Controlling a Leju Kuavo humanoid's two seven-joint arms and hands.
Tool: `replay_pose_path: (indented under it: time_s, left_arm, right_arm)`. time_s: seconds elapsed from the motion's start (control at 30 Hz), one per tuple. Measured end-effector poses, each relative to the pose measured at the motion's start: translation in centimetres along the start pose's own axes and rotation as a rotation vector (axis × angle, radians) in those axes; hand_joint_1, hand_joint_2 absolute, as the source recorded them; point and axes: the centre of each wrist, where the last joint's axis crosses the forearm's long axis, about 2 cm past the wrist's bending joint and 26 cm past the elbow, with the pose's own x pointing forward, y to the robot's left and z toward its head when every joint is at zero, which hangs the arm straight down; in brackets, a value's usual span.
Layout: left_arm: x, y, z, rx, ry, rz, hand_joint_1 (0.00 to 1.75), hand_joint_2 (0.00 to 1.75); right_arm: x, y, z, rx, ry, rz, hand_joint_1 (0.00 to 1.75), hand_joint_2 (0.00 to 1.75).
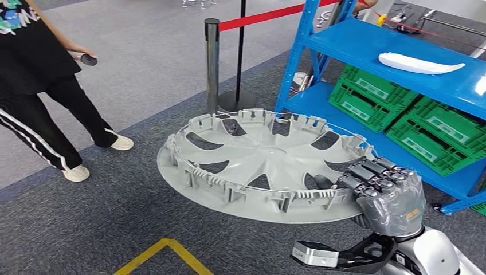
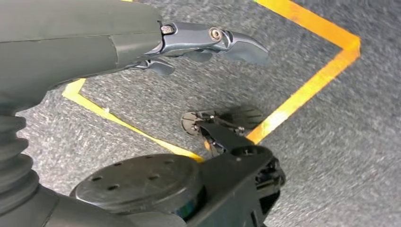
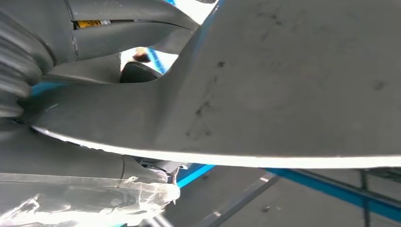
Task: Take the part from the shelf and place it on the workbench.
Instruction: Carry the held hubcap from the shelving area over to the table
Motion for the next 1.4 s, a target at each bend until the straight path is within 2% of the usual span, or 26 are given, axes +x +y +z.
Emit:
replay_pose_path:
  time_s: [1.4]
  left_arm:
    - [-0.14,0.54,0.74,-0.004,0.001,-0.020,0.00,1.75]
  right_arm:
    - [0.37,0.12,-0.37,-0.009,-0.005,-0.026,1.75,1.75]
